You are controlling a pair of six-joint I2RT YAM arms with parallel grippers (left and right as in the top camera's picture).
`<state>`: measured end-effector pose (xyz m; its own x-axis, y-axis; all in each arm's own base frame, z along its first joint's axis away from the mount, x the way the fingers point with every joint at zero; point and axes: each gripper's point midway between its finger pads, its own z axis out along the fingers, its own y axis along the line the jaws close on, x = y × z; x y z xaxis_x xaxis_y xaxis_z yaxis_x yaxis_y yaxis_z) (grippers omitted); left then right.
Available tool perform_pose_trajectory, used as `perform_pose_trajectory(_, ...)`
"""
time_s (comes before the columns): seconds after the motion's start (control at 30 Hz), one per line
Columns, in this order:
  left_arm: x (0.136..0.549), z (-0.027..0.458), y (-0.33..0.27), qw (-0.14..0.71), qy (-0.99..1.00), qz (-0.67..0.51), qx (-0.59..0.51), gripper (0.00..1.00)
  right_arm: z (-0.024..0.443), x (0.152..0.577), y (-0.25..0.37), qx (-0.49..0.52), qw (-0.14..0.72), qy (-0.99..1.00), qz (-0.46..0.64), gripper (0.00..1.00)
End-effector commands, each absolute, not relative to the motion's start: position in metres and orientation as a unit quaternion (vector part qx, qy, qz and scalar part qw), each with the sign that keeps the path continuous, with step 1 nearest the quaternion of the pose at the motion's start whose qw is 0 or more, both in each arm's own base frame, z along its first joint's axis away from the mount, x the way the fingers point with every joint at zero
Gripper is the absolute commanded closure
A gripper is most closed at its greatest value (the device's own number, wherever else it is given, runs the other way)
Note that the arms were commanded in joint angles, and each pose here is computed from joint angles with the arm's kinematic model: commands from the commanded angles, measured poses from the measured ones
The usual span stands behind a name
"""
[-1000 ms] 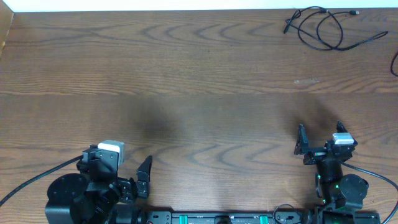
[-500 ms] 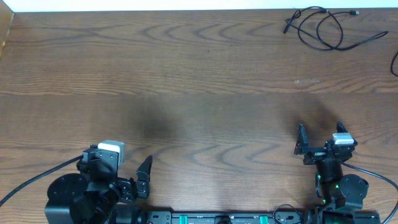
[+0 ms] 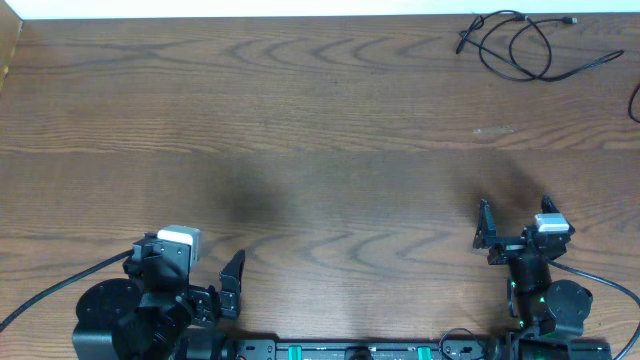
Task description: Untangle cables
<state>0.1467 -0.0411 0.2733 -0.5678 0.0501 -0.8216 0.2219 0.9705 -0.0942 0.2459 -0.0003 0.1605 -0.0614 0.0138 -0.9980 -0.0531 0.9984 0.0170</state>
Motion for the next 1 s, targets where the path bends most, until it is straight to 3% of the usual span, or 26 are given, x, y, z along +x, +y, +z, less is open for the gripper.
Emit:
perform_pose_trajectory(0.0,0.145,0.276,-0.039,0.467,0.877,-0.087,0.080,0.00,0.160,0.246,-0.004,-0.012,0.685,0.729,0.012,0.01)
perform_pose_trajectory(0.53,0.121,0.264,-0.024,0.526,0.848,-0.053,0.034,0.00,0.160,0.246,-0.004,-0.012,0.685,0.729,0.012,0.01)
perform_pose_trajectory(0.97,0.137,0.242,-0.023,0.587,0.807,-0.046,0.041,0.00,0.160,0.246,-0.004,-0.012,0.685,0.729,0.012,0.01)
